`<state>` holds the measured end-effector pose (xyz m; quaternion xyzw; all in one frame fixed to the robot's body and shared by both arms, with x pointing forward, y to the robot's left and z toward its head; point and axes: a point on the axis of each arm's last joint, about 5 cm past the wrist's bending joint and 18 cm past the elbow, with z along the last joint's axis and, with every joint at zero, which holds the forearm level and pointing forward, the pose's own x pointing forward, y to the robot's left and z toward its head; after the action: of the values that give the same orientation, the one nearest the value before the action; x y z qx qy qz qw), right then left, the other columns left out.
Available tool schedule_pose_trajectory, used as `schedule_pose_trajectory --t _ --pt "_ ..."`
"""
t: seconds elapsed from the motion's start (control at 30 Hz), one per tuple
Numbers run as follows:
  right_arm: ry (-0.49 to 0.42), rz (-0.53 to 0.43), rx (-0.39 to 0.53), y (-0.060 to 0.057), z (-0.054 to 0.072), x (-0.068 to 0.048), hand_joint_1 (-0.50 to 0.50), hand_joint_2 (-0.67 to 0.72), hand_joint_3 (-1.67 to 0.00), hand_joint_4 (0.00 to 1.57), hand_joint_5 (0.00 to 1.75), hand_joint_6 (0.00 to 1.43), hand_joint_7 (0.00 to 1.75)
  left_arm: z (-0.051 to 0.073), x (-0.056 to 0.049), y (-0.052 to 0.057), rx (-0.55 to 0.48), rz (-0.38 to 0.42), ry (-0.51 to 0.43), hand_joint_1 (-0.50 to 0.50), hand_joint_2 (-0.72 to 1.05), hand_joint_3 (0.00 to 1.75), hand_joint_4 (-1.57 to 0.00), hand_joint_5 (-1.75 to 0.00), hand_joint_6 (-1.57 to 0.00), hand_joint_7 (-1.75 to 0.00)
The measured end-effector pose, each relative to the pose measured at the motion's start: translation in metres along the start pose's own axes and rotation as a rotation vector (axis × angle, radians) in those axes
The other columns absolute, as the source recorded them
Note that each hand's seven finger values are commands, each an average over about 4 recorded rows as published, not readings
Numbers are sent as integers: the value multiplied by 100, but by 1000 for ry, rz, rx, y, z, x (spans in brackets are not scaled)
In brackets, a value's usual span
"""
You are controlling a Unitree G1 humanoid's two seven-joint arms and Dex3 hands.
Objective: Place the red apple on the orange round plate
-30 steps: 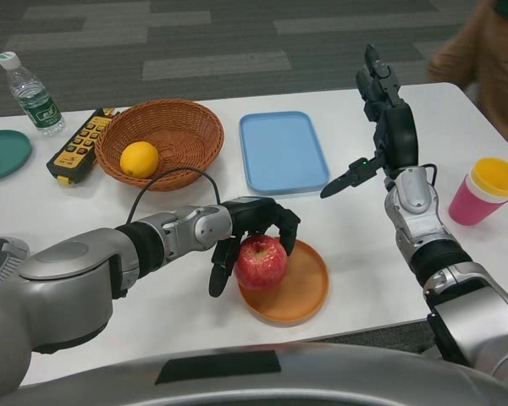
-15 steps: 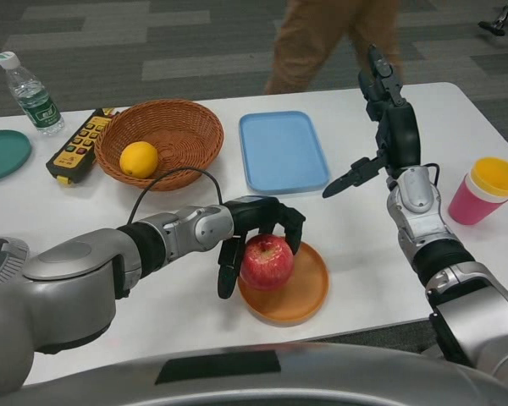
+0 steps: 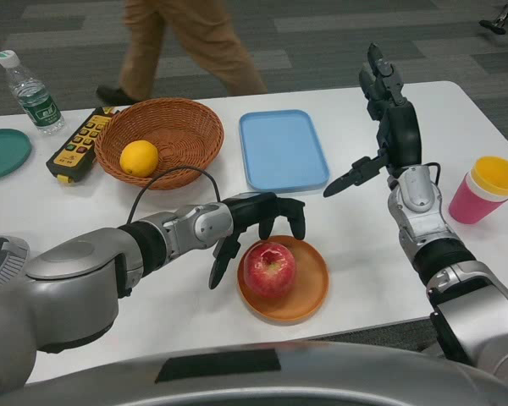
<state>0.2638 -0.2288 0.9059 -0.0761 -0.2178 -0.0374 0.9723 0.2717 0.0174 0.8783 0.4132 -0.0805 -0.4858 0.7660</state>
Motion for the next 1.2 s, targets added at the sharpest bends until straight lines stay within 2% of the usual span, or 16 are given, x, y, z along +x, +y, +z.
schedule_pose_trajectory --t 0.07,0.13,0.2,0.33,0.37,0.43,0.53,0.6,0.7,0.87,0.93,1.03,1.1,1.2 --pt "0 0 -1 0 0 0 -46 34 0 0 0 0 0 -1 -1 1 -31 17 3 -50 -72 9 -7 -175 -31 -99" --pt "0 0 -1 0 0 0 -46 34 0 0 0 0 0 -2 -1 1 -63 34 2 -50 -72 7 -1 -175 -24 -91" --pt "-1 0 -2 -1 0 0 -46 34 0 0 0 0 0 -3 -2 2 -103 56 4 -50 -72 2 0 -159 -16 -80" --pt "-1 -1 -4 -1 0 0 -46 34 0 0 0 0 0 -8 -5 1 -207 113 12 -49 -72 9 0 -92 -9 -63" --pt "-1 -1 -5 -2 0 0 -46 34 0 0 0 0 0 -10 -6 2 -240 134 11 -49 -72 7 0 -82 -8 -59" --pt "-2 -2 -7 -2 0 0 -46 34 0 0 0 0 0 -13 -8 2 -297 173 10 -48 -72 2 0 -69 -7 -54" --pt "0 -3 -8 -3 0 0 -46 34 0 0 0 0 0 -18 -13 4 -382 237 4 -48 -72 7 0 -54 -1 -40" --pt "0 -5 -9 -3 0 0 -46 34 0 0 0 0 0 -22 -17 4 -442 280 0 -48 -70 9 0 -49 0 -31" --pt "0 -10 -9 -4 0 0 -46 34 0 0 0 0 0 -30 -25 4 -549 344 -9 -47 -68 4 0 -46 0 -28" --pt "9 -32 -11 -7 -1 -1 -46 34 0 0 0 0 0 -40 -39 9 -701 444 -76 -47 -64 9 0 -56 0 -24" --pt "14 -40 -11 -8 -2 -1 -46 34 0 0 0 0 0 -41 -42 13 -743 476 -113 -47 -64 9 0 -62 0 -28" --pt "23 -53 -12 -9 -3 -1 -46 31 0 0 0 0 0 -41 -47 21 -785 524 -162 -46 -64 9 0 -54 0 -26" --pt "33 -61 -11 -8 -5 1 -46 30 0 0 0 0 0 -45 -53 27 -804 555 -189 -46 -64 7 0 -51 0 -24" --pt "36 -73 -7 -6 -5 7 -46 28 0 0 0 0 0 -51 -65 39 -830 621 -227 -46 -64 2 0 -59 0 -28"
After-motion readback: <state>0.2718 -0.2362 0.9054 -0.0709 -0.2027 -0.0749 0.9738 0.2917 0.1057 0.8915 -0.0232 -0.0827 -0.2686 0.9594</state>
